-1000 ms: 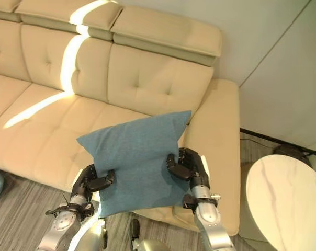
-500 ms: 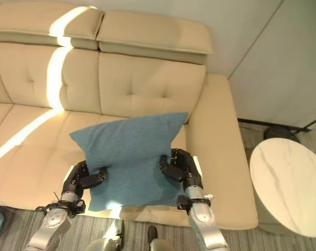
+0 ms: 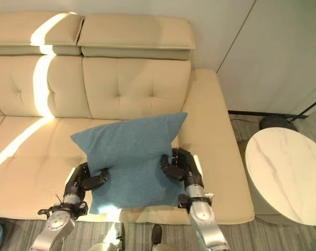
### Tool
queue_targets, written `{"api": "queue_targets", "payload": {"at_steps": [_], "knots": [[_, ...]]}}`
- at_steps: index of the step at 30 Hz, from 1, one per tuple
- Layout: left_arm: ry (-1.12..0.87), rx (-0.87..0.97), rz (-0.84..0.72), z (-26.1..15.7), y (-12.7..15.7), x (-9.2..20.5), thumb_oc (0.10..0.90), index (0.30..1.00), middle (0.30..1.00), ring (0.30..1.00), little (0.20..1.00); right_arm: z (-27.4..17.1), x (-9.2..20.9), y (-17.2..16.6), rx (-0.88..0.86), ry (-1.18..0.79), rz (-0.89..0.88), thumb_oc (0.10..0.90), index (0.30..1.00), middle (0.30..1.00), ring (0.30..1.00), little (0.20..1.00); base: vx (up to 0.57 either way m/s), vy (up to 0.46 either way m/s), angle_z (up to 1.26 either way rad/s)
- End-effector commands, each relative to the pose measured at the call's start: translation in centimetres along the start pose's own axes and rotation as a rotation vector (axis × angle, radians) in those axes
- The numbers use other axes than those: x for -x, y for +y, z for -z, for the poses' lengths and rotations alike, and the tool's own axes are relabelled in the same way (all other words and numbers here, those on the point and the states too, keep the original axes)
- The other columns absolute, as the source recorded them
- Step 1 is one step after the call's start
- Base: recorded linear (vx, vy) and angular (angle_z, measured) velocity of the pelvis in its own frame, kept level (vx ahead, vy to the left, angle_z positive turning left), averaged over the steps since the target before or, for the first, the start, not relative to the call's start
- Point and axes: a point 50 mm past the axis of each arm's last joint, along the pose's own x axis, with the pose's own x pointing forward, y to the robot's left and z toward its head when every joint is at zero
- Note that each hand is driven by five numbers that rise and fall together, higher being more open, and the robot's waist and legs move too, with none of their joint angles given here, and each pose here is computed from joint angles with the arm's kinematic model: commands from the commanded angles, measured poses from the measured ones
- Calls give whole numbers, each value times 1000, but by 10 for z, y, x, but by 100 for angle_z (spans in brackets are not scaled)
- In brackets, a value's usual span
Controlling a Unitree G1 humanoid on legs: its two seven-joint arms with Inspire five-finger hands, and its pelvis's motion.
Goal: Pick up all the scattered cushions and arrange them neatly on the sofa.
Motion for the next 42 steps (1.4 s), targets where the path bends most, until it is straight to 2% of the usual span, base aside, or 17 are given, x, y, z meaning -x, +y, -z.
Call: {"api": "queue_targets", "payload": {"at_steps": [1, 5, 10, 14, 17, 22, 31, 32, 33, 34, 35, 38, 42], "knots": [[-334, -5, 39, -65, -16, -25, 400, 300, 300, 300, 300, -56, -23, 2, -7, -298, 34, 400, 300, 300, 300, 300, 0, 0, 0], [-442, -63, 55, -96, -34, -47, 400, 300, 300, 300, 300, -79, -45, 16, 25, -376, 38, 400, 300, 300, 300, 300, -84, 24, 1], [-681, -92, 68, -180, -68, -81, 400, 300, 300, 300, 300, -137, -88, 40, 96, -522, 38, 400, 300, 300, 300, 300, -129, 19, 4], [-829, -142, 38, -236, -79, -90, 400, 300, 300, 300, 300, -189, -110, 39, 152, -648, 105, 400, 300, 300, 300, 300, -11, 1, 0], [-933, -159, -18, -271, -85, -90, 400, 300, 300, 300, 300, -227, -115, 38, 186, -757, 171, 400, 300, 300, 300, 300, 0, 0, 0], [-1017, -221, -86, -300, -90, -89, 400, 300, 300, 300, 300, -258, -118, 33, 250, -852, 269, 400, 300, 300, 300, 300, 2, -6, 1], [-1075, -358, -217, -344, -84, -94, 400, 300, 300, 300, 300, -289, -129, 28, 378, -893, 379, 400, 300, 300, 300, 300, -5, -4, -5], [-1077, -376, -226, -348, -84, -95, 480, 420, 420, 420, 420, -291, -130, 28, 385, -891, 386, 400, 300, 300, 300, 300, -15, 16, -7], [-1075, -379, -237, -352, -83, -95, 800, 900, 900, 900, 900, -292, -132, 29, 386, -883, 392, 452, 378, 378, 378, 378, -17, 12, -12], [-1059, -391, -237, -355, -84, -98, 800, 900, 900, 900, 900, -292, -136, 27, 406, -864, 403, 543, 514, 514, 514, 514, -22, 9, -12], [-1043, -405, -237, -359, -84, -100, 800, 900, 900, 900, 900, -293, -139, 27, 434, -847, 397, 800, 900, 900, 900, 900, 0, 0, 0], [-1035, -423, -234, -372, -82, -100, 800, 900, 900, 900, 900, -297, -145, 22, 508, -807, 396, 800, 900, 900, 900, 900, -11, -4, 52], [-1036, -403, -213, -367, -75, -100, 800, 900, 900, 900, 900, -293, -149, 8, 554, -758, 417, 800, 900, 900, 900, 900, 3, 4, 1]]}}
